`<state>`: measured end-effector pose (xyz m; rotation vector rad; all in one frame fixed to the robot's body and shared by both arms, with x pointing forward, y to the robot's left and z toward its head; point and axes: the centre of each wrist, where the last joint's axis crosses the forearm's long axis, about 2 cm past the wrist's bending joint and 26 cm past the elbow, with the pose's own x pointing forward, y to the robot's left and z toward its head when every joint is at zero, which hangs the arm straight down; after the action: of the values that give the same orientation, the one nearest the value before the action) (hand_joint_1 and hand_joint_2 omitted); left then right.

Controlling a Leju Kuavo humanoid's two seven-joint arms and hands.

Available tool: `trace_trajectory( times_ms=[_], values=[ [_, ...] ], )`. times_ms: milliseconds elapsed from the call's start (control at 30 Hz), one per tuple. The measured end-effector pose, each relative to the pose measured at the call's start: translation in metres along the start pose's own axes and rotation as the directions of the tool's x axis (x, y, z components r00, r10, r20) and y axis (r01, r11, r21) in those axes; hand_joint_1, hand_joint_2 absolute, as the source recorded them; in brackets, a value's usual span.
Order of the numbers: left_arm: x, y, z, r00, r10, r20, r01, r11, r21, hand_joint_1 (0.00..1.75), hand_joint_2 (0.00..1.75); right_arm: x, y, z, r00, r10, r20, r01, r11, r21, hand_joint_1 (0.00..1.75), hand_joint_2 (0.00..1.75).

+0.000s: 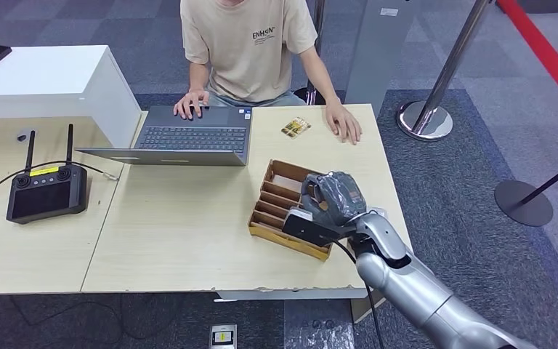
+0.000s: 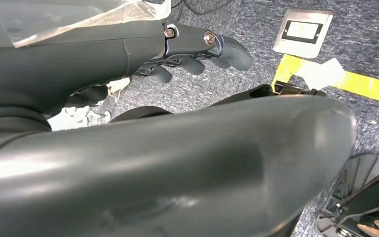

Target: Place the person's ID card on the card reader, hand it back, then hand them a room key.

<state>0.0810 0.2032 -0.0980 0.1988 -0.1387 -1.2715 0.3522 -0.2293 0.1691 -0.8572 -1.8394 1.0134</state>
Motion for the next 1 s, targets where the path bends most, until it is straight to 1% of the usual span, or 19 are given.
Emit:
trace_trajectory(
  times_ms=[133,233,333,433,467,500,600,633,667,767,933,967,1000],
  values=[
    [0.0,0.0,0.0,1.0,-0.002,0.002,0.002,1.0,0.001,0.0,0.0,0.004,-0.007,-0.007,1.0,0.003,0.021,-0.002,1.0,-0.023,1.75,1.75],
    [0.0,0.0,0.0,1.0,-0.006,0.005,0.006,1.0,0.001,0.0,0.0,0.009,-0.018,-0.016,0.999,0.003,0.047,0.0,0.999,-0.048,1.75,1.75],
    [0.001,0.001,0.0,1.0,-0.011,0.006,0.011,1.0,0.001,0.0,0.0,0.016,-0.036,-0.031,0.997,-0.004,0.083,0.011,0.997,-0.081,1.75,1.75],
    [0.001,0.002,0.0,1.0,-0.018,0.01,0.018,1.0,0.002,0.0,0.0,0.025,-0.06,-0.049,0.992,-0.018,0.126,0.033,0.993,-0.117,1.75,1.75],
    [0.002,0.002,0.0,1.0,-0.019,0.012,0.019,1.0,0.003,0.0,0.0,0.028,-0.068,-0.056,0.99,-0.018,0.14,0.036,0.991,-0.127,1.72,1.75],
    [0.002,0.002,0.0,1.0,-0.02,0.014,0.02,1.0,0.003,0.0,0.0,0.03,-0.076,-0.062,0.988,-0.016,0.154,0.037,0.99,-0.136,1.37,1.75],
    [0.003,0.003,0.0,1.0,-0.016,0.022,0.016,1.0,0.003,0.0,0.0,0.036,-0.093,-0.075,0.984,-0.001,0.179,0.03,0.986,-0.161,0.14,1.75],
    [0.003,0.003,0.0,1.0,-0.013,0.026,0.013,1.0,0.002,0.0,0.0,0.037,-0.096,-0.077,0.983,0.003,0.182,0.028,0.985,-0.169,0.05,1.75],
    [0.003,0.003,0.0,1.0,-0.009,0.03,0.009,1.0,0.001,0.0,0.0,0.038,-0.098,-0.078,0.983,0.007,0.182,0.026,0.984,-0.178,0.02,1.75],
    [0.003,0.003,0.0,0.999,0.0,0.039,0.0,1.0,-0.003,0.0,0.0,0.037,-0.095,-0.076,0.985,0.009,0.172,0.025,0.98,-0.196,0.0,1.75],
    [0.002,0.001,0.0,0.999,0.007,0.035,-0.007,1.0,-0.008,0.0,0.0,0.031,-0.079,-0.061,0.991,-0.016,0.135,0.042,0.98,-0.195,0.01,1.75],
    [0.002,0.001,0.0,0.999,0.009,0.033,-0.008,1.0,-0.01,0.0,0.0,0.03,-0.075,-0.058,0.992,-0.02,0.125,0.044,0.98,-0.193,0.4,1.75],
    [0.002,0.0,0.0,0.999,0.01,0.032,-0.009,1.0,-0.011,0.0,0.0,0.028,-0.073,-0.054,0.993,-0.021,0.116,0.044,0.98,-0.192,0.83,1.75]
  ],
)
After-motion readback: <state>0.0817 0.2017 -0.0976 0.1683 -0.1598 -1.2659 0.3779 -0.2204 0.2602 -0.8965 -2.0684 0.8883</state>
